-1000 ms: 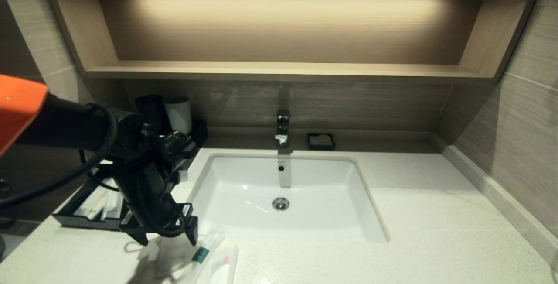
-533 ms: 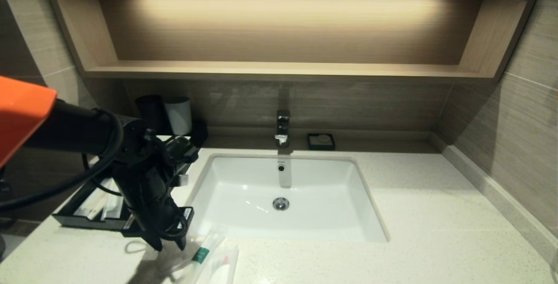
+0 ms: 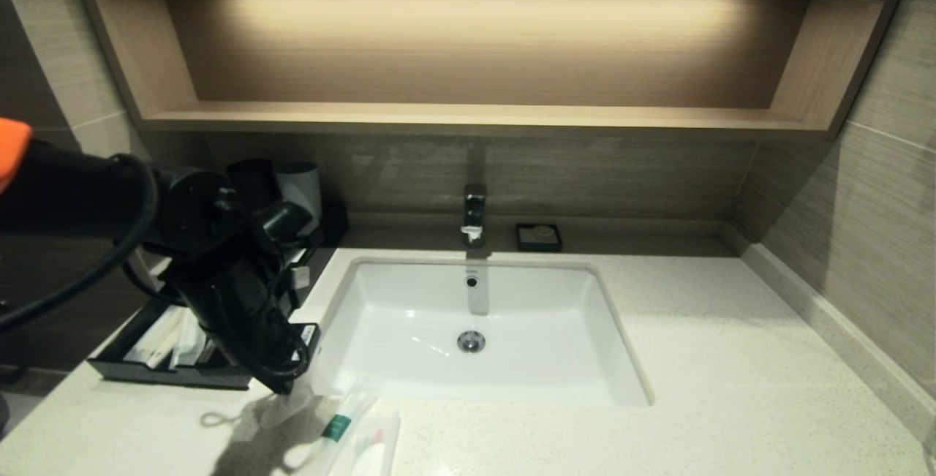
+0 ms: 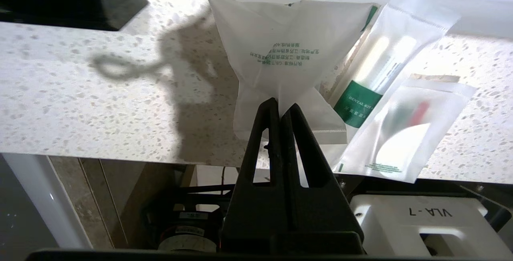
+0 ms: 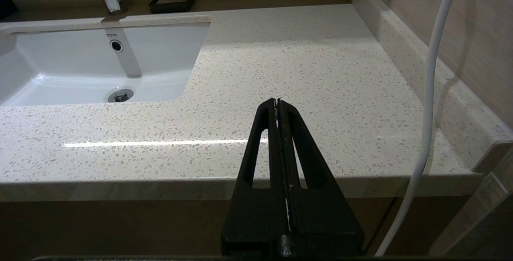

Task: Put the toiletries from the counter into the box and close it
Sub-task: Pick up the bathroom toiletry, then place the bathroom toiletry into the drawer

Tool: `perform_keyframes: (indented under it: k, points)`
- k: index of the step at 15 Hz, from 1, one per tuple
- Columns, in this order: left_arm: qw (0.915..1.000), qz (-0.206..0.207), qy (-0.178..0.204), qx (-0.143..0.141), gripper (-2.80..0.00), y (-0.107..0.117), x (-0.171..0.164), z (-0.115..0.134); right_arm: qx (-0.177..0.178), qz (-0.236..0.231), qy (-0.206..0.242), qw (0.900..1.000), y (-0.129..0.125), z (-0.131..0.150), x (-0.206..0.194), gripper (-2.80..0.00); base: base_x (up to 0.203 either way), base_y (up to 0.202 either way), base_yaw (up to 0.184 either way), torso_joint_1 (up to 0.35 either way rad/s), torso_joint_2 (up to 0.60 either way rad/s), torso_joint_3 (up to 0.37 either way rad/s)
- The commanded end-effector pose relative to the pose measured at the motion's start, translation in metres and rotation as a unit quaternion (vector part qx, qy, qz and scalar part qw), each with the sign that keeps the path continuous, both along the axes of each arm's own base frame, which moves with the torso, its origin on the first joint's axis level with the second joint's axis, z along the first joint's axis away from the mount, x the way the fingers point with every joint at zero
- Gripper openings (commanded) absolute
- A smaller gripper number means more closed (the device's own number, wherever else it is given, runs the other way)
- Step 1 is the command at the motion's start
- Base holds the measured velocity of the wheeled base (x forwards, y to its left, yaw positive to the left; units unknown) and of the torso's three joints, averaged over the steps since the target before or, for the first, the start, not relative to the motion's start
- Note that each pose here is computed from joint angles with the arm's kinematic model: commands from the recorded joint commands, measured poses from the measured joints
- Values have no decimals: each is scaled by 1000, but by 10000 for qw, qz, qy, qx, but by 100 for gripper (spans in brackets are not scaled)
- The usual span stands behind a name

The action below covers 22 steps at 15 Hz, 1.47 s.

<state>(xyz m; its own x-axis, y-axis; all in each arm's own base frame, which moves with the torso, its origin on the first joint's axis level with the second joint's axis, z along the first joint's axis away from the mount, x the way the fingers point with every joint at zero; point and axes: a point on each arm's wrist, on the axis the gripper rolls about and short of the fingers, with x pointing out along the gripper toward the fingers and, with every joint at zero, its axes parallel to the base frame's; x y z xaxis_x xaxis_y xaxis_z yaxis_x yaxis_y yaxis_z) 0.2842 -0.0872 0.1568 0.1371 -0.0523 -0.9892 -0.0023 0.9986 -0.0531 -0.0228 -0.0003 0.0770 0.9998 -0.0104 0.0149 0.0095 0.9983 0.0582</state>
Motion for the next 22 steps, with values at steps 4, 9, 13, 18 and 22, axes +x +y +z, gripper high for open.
perform_keyframes:
  k: [4, 9, 13, 18, 22]
  points:
    - [9936, 802, -748, 266, -280, 41, -5, 55, 1, -2, 5, 10000, 0, 0, 0, -280, 0, 0, 0, 0, 0, 0]
    - [9794, 1712, -818, 697, -280, 94, 1, 55, 1, 2, 1, 10000, 0, 0, 0, -280, 0, 0, 0, 0, 0, 0]
    - [9718, 2057, -826, 801, -280, 131, 13, 44, 1, -2, 5, 10000, 0, 0, 0, -280, 0, 0, 0, 0, 0, 0]
    - [9666, 2195, -939, 932, -280, 168, 24, 33, 1, -1, 5, 10000, 0, 0, 0, -280, 0, 0, 0, 0, 0, 0]
    - [9658, 2229, -874, 999, -280, 190, 27, 29, 1, -2, 5, 10000, 0, 0, 0, -280, 0, 0, 0, 0, 0, 0]
